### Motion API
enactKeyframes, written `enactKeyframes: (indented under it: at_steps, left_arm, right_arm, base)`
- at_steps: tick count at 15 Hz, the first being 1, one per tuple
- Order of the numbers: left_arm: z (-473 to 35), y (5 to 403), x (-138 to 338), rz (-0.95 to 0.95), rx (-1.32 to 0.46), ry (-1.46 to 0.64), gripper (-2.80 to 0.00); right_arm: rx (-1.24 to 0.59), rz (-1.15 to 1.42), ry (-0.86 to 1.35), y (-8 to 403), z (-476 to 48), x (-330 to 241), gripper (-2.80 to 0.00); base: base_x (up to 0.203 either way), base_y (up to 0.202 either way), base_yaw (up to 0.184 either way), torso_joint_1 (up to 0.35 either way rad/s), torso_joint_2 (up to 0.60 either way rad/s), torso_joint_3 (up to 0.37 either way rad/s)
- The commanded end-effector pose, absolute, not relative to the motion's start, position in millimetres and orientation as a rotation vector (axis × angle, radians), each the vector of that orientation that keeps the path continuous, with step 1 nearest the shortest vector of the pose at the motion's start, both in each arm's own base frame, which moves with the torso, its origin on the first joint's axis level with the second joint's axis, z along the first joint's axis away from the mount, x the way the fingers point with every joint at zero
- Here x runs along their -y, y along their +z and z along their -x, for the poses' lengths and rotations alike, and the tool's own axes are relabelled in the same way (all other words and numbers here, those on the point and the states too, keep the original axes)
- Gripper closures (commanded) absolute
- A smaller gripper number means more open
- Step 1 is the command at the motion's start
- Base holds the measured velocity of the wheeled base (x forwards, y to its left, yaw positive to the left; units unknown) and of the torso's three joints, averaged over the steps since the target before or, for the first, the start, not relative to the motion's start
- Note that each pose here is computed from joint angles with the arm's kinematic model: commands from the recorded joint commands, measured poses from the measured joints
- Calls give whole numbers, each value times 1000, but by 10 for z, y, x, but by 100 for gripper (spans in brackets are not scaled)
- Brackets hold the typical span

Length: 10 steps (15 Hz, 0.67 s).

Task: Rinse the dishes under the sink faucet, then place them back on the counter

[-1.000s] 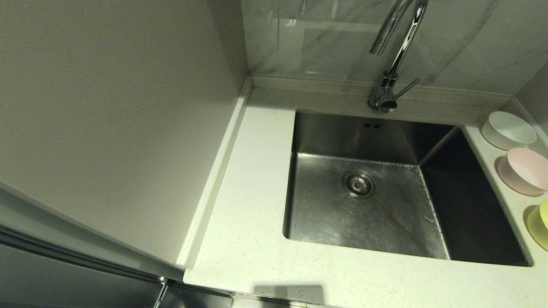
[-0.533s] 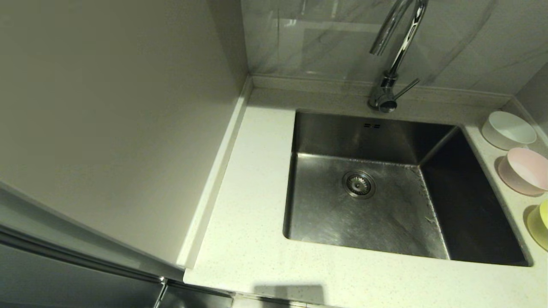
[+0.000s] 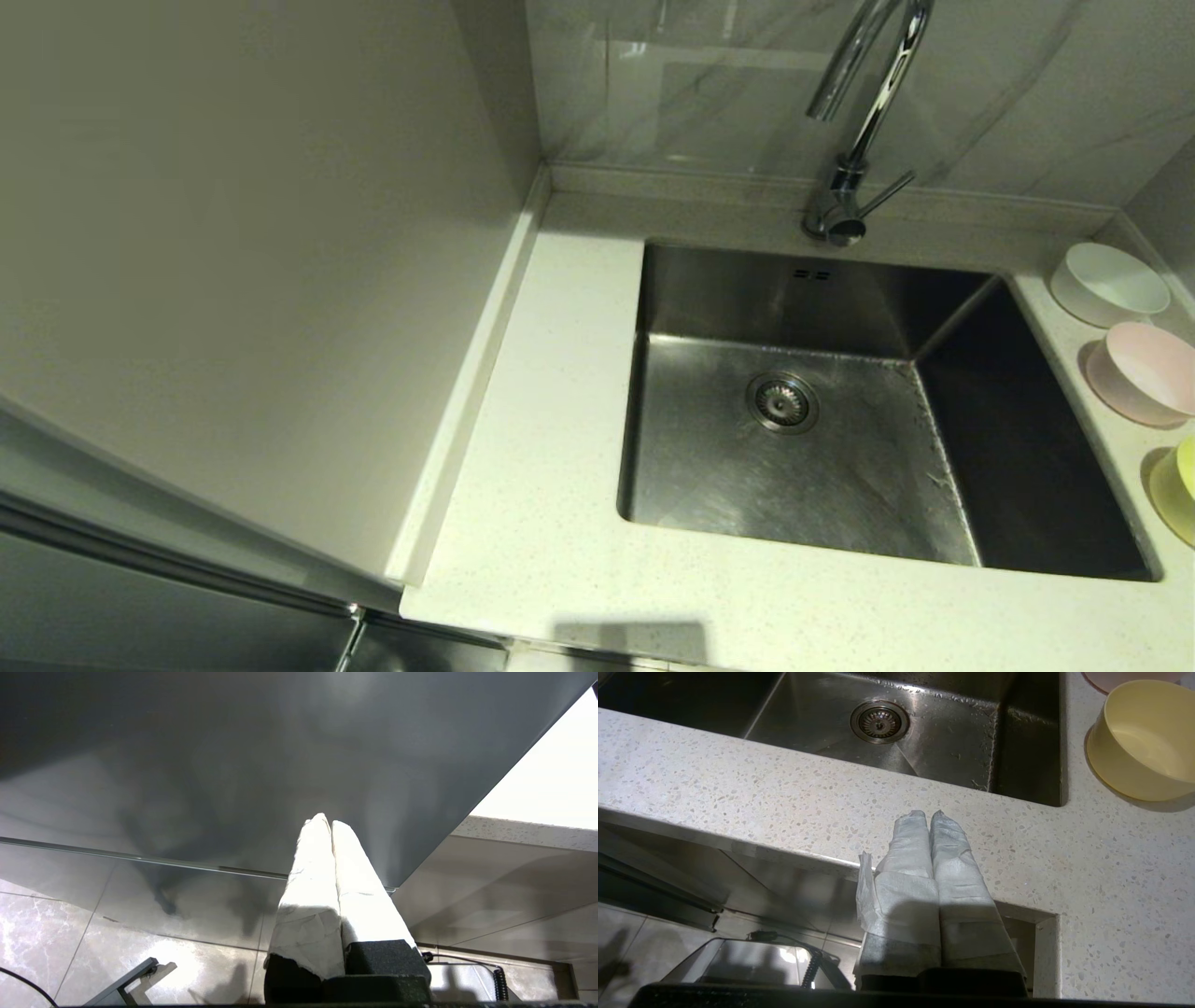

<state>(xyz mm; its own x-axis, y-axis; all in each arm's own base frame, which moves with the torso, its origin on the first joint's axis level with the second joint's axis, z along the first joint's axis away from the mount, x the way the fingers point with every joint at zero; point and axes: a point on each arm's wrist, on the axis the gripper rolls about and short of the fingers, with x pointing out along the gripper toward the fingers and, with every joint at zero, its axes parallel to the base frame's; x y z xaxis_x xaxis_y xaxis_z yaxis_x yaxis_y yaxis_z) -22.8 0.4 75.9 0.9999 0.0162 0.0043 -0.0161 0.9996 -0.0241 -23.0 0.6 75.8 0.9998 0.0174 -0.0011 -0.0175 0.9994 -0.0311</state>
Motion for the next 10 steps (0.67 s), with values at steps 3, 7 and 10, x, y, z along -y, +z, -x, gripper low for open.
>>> enactKeyframes:
  at_steps: [3,7,10]
  left_arm:
    - [229,759,-4,25,6,17,0]
    - [229,759,-4,25,6,17,0]
    - [229,759,-4,25,6,17,0]
  right_arm:
    - [-4,32,18,755,228,-6,0]
    - [-4,34,18,755,228,-6,0]
    - [-4,32,18,755,228,-6,0]
  base:
    - [0,0,0,0,0,0]
    - [0,0,0,0,0,0]
    - [0,0,0,0,0,0]
